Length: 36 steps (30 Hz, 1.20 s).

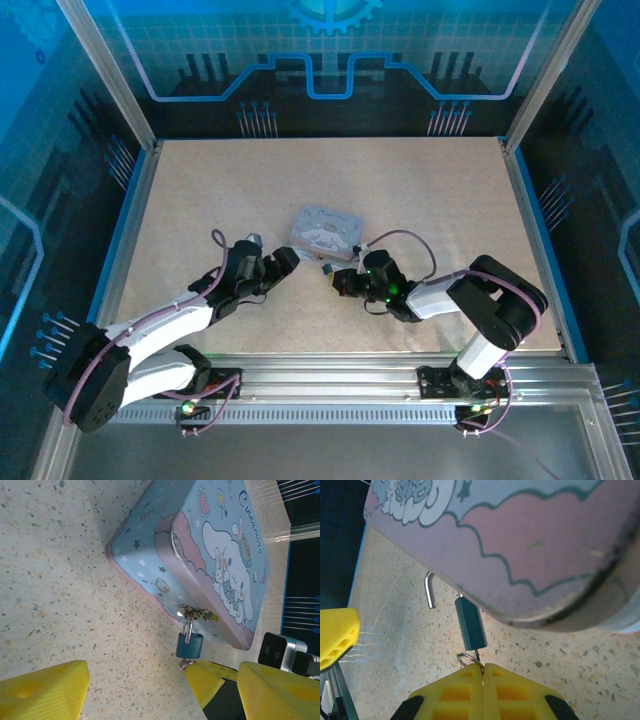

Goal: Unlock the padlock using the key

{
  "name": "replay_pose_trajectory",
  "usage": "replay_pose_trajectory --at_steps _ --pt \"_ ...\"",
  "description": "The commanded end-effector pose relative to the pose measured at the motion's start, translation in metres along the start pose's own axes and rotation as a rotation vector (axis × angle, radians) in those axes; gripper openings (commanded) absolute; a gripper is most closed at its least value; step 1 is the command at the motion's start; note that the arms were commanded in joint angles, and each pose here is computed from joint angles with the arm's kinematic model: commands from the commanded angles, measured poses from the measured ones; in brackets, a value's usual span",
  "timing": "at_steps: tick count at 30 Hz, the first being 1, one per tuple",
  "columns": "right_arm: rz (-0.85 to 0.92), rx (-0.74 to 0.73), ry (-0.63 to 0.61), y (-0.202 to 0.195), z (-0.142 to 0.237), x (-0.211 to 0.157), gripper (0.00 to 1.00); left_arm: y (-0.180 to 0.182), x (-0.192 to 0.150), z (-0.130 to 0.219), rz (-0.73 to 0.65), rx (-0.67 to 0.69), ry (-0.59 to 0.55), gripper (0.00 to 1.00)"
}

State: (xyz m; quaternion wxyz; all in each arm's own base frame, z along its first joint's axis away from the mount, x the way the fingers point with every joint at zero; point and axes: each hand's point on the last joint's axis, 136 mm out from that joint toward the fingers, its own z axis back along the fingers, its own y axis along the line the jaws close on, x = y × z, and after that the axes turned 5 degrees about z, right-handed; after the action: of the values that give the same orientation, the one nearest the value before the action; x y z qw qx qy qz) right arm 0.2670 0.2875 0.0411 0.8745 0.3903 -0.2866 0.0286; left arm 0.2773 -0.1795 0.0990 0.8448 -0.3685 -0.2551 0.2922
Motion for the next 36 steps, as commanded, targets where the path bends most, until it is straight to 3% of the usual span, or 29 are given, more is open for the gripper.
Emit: replay_pose_trajectory --at_steps 1,15,21,26,30,36 --pt "-0.029 -0.033 0.004 -0.011 -0.001 -0.001 0.04 -0.005 0.004 0.005 -0.027 -0.011 -0.004 0.78" --pt "-0.018 -0.06 0.011 -0.016 0.003 -0.003 0.23 -0.002 0.008 0.008 -0.042 0.01 -0.001 0.81" --pt "0.057 -0.09 0.001 -0.013 0.014 0.005 0.29 -0.004 0.017 0.015 -0.063 0.013 -0.014 0.88" --pt "0.12 -0.114 -0.016 -0.011 0.029 0.014 0.46 -0.006 0.033 0.022 -0.083 0.026 -0.035 0.99" --pt "0.129 -0.115 -0.016 -0.013 0.039 0.019 0.6 -0.011 0.049 0.022 -0.094 0.014 -0.036 0.99" --pt "0.153 -0.107 -0.029 -0.015 0.053 0.035 0.9 -0.029 0.072 0.003 -0.164 -0.031 0.021 0.99"
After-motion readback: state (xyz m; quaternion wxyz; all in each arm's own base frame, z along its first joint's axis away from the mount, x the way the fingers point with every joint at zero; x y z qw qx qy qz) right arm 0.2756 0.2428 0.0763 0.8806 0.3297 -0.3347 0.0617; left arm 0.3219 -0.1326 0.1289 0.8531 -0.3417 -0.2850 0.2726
